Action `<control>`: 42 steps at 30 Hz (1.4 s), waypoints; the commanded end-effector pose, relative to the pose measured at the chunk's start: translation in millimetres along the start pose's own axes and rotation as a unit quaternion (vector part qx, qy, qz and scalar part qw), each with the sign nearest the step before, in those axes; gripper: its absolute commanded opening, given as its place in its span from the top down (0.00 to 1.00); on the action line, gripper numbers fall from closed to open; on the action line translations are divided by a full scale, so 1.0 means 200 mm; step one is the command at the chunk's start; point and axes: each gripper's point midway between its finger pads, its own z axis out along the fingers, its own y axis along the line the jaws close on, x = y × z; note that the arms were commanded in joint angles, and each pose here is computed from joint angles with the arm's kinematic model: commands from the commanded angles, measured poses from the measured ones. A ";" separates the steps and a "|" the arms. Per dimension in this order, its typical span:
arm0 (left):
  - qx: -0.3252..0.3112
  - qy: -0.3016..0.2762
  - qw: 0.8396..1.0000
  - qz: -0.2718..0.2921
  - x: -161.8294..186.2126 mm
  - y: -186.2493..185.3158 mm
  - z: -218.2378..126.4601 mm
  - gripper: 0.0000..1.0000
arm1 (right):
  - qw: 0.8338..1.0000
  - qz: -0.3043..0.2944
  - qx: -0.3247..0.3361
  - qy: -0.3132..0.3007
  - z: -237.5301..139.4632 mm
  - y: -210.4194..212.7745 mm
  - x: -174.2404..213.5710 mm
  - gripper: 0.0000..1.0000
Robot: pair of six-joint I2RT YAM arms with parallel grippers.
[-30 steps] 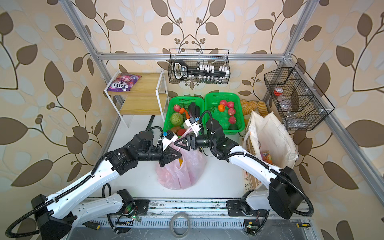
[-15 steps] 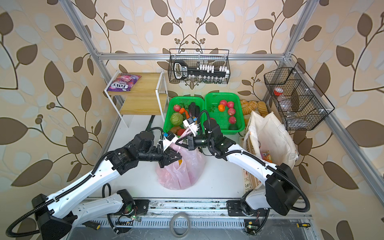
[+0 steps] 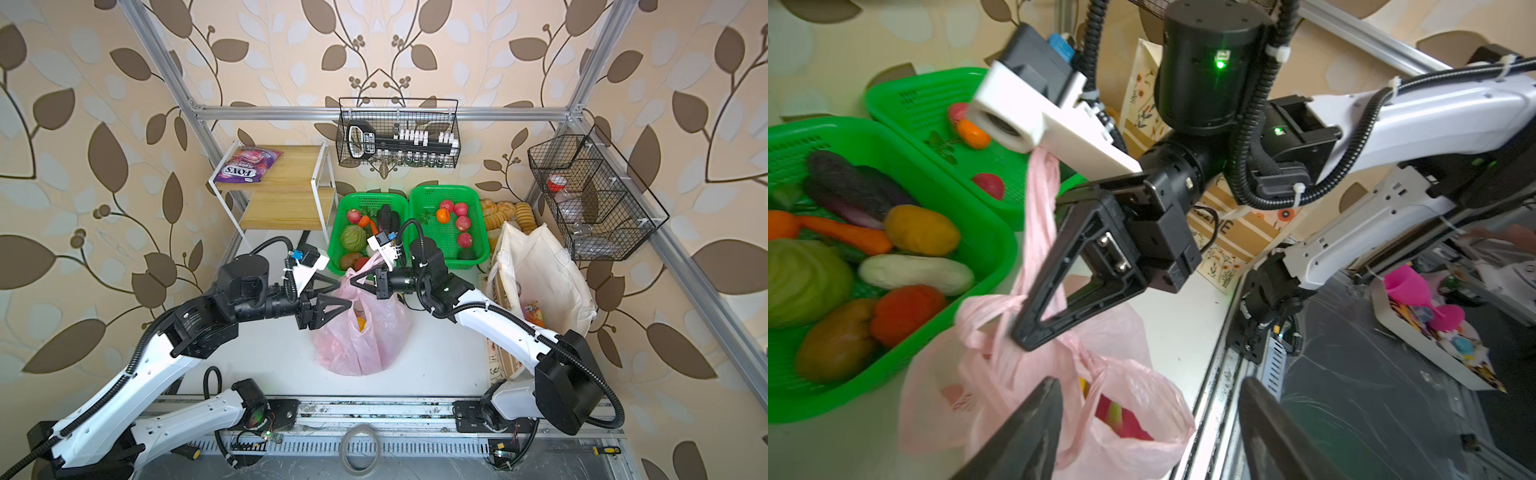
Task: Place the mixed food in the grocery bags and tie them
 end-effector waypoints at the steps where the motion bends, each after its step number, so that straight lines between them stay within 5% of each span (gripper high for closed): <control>1: -0.103 0.038 0.994 0.007 0.06 0.18 -0.02 0.27 | 0.999 -0.033 -0.017 -0.017 -0.02 0.07 -0.03 1.00; 10: -0.118 0.107 0.987 0.024 0.14 0.27 0.09 0.22 | 0.997 -0.069 -0.033 -0.009 -0.02 0.14 0.00 1.00; 31: -0.061 0.131 0.990 -0.003 0.21 0.25 0.25 0.50 | 0.997 -0.078 -0.018 -0.010 -0.05 0.13 0.02 1.00; 42: -0.124 0.154 0.979 -0.043 0.28 0.38 0.29 0.43 | 0.998 -0.050 0.005 -0.038 -0.08 0.07 -0.03 1.00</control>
